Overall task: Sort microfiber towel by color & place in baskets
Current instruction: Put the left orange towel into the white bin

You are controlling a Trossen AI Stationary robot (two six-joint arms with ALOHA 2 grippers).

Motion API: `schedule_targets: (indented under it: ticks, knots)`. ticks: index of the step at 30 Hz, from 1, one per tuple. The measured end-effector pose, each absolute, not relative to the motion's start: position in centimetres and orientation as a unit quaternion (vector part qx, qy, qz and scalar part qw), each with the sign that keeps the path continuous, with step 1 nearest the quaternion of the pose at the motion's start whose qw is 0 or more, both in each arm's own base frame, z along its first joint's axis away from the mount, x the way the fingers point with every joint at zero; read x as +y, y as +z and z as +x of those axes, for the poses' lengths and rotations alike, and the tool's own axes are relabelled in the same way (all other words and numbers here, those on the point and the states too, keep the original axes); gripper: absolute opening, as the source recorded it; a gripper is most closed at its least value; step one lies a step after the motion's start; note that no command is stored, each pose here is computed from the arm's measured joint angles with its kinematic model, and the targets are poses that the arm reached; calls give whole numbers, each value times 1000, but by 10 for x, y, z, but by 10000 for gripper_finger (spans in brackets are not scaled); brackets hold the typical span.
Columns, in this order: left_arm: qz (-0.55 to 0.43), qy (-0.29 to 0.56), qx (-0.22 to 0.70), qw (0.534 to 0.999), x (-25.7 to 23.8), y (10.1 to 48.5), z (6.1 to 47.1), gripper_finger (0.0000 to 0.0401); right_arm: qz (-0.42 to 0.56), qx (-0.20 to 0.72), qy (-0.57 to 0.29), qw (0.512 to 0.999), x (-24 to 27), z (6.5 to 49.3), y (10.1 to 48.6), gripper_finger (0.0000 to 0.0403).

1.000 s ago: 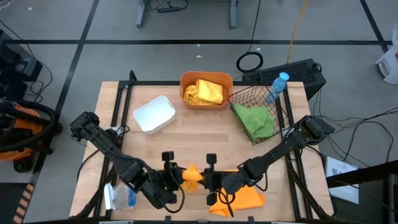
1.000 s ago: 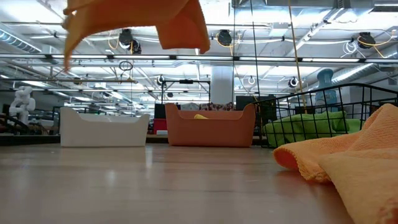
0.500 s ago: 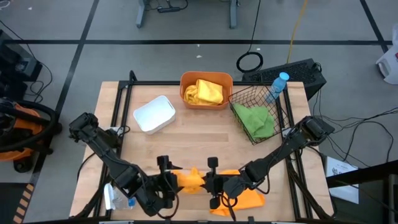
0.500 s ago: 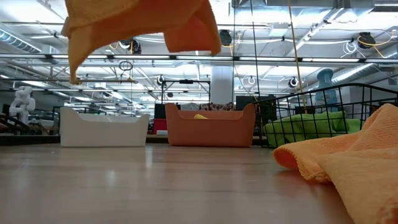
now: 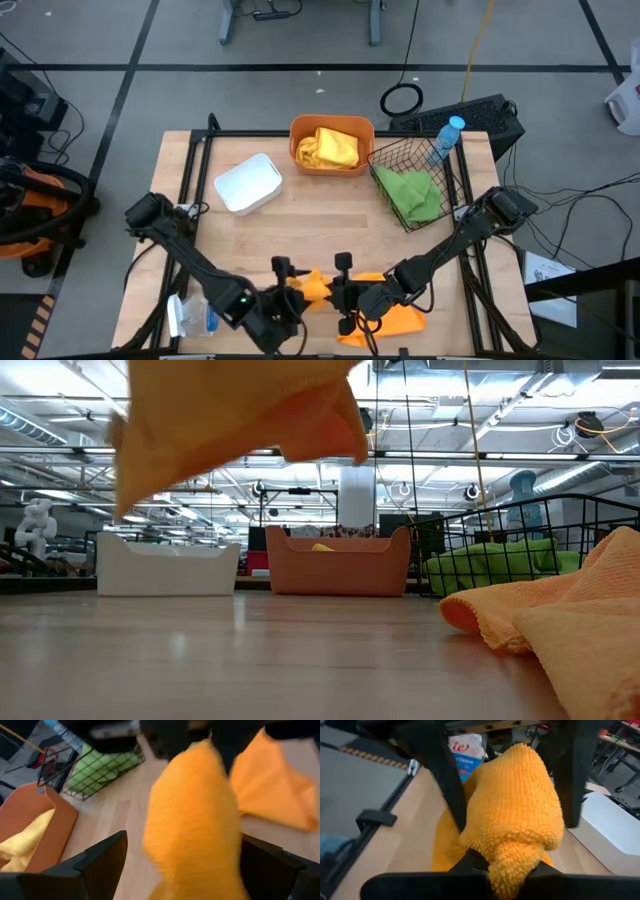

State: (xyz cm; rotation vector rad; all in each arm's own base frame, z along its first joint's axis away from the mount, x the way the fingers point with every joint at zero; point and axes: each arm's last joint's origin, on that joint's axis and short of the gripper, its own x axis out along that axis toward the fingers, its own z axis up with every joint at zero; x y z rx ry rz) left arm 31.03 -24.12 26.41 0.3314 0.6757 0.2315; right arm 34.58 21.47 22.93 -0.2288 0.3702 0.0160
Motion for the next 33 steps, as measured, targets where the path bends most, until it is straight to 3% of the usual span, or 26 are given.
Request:
schedule_targets:
  ticks: [4,8,15,19,25,33]
  knots:
    - [159,103,355,916,-236,258,316,321,-124,196,12,973,218,342,227,8]
    - [169,72,368,911,-235,257,318,270,-131,205,14,970,218,341,225,8]
    - [178,20,376,909,-239,258,319,115,-124,213,53,968,220,340,224,11]
    - [185,-2,379,906,-241,258,319,25,-113,217,81,966,222,340,223,34]
    - [200,-9,382,902,-239,257,320,24,-100,235,88,963,221,336,224,132]
    - [235,16,433,870,-220,251,320,26,-59,327,57,941,208,307,240,259]
